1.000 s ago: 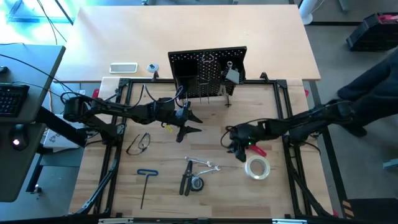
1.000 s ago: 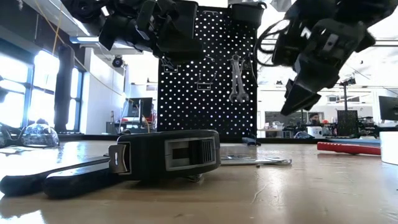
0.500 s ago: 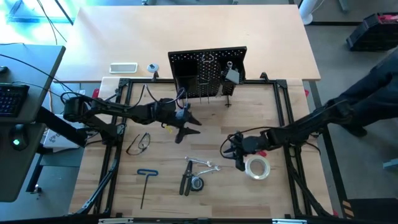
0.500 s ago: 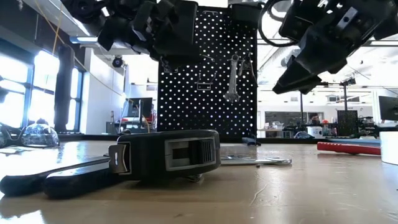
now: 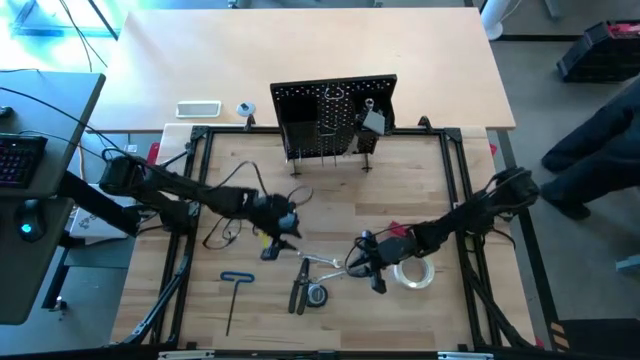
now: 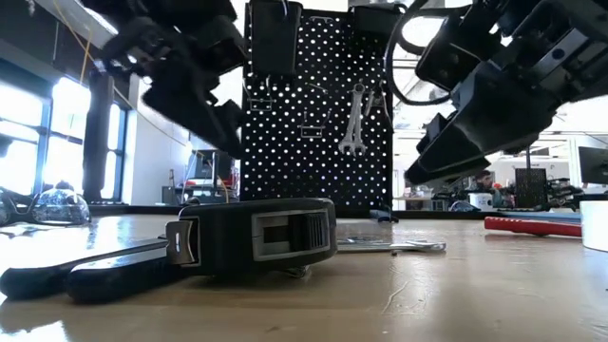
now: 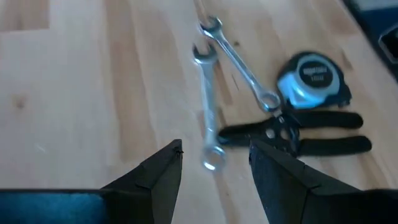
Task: Hang tools onto peg board
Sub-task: Hang the gray tape measure on the pegboard
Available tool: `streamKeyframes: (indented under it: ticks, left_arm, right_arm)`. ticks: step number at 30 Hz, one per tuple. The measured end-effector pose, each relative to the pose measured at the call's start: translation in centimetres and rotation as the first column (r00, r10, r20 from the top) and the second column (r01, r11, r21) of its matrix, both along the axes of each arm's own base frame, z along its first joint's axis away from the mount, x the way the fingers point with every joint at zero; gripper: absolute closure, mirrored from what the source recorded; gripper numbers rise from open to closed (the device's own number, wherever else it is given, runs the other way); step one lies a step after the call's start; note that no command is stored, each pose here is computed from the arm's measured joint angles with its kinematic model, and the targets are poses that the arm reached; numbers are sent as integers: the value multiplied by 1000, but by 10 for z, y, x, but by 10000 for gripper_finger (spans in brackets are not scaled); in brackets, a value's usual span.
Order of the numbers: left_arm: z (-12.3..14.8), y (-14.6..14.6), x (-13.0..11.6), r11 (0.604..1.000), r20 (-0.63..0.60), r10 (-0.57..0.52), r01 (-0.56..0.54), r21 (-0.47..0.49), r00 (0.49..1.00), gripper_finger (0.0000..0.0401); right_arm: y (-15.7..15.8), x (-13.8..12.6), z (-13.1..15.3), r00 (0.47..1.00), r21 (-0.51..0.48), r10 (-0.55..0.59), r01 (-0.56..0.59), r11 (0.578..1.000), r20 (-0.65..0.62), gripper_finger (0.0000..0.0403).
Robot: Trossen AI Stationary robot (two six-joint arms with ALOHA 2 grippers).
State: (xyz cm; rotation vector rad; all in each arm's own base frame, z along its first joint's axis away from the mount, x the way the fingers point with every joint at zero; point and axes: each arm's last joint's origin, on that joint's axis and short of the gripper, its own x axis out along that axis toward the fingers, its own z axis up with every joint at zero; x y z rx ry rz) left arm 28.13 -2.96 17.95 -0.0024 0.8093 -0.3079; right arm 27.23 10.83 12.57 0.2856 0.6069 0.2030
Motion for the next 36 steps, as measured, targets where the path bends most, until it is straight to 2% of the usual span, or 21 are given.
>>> streamKeyframes:
  ticks: [3, 9, 12, 15, 20, 27, 32, 36]
  left_arm:
    - [-10, -19, -7, 999, -3, 26, -26, 25, 1000, 221]
    - [-32, -45, -27, 993, 30, 116, -116, -12, 993, 221]
    - [-39, -53, -35, 990, 86, 135, -132, -40, 987, 221]
    - [-48, -59, -41, 991, 119, 132, -129, -27, 984, 221]
    - [-59, -69, -38, 995, 142, 99, -96, -29, 985, 221]
    - [-73, -74, -31, 995, 169, 95, -89, -45, 981, 221]
    - [-76, -76, -26, 993, 223, 113, -102, -61, 968, 221]
    - [-78, -77, -21, 992, 223, 125, -121, -32, 967, 221]
  right_arm:
    - [1, 3, -4, 1000, 13, -3, 3, 1000, 21, 297]
    - [2, 4, -4, 1000, 33, -14, 13, 999, 28, 297]
    - [2, 6, -3, 999, 20, -2, 1, 1000, 45, 297]
    - [5, 11, 4, 997, -8, 22, -21, 1000, 79, 297]
    - [9, 26, 19, 991, -74, 62, -54, 996, 119, 297]
    - [13, 42, 32, 992, -151, 104, -92, 984, 75, 297]
    - [15, 54, 29, 991, -144, 124, -117, 983, 40, 297]
    - [10, 73, 24, 998, -110, 68, -66, 992, 9, 297]
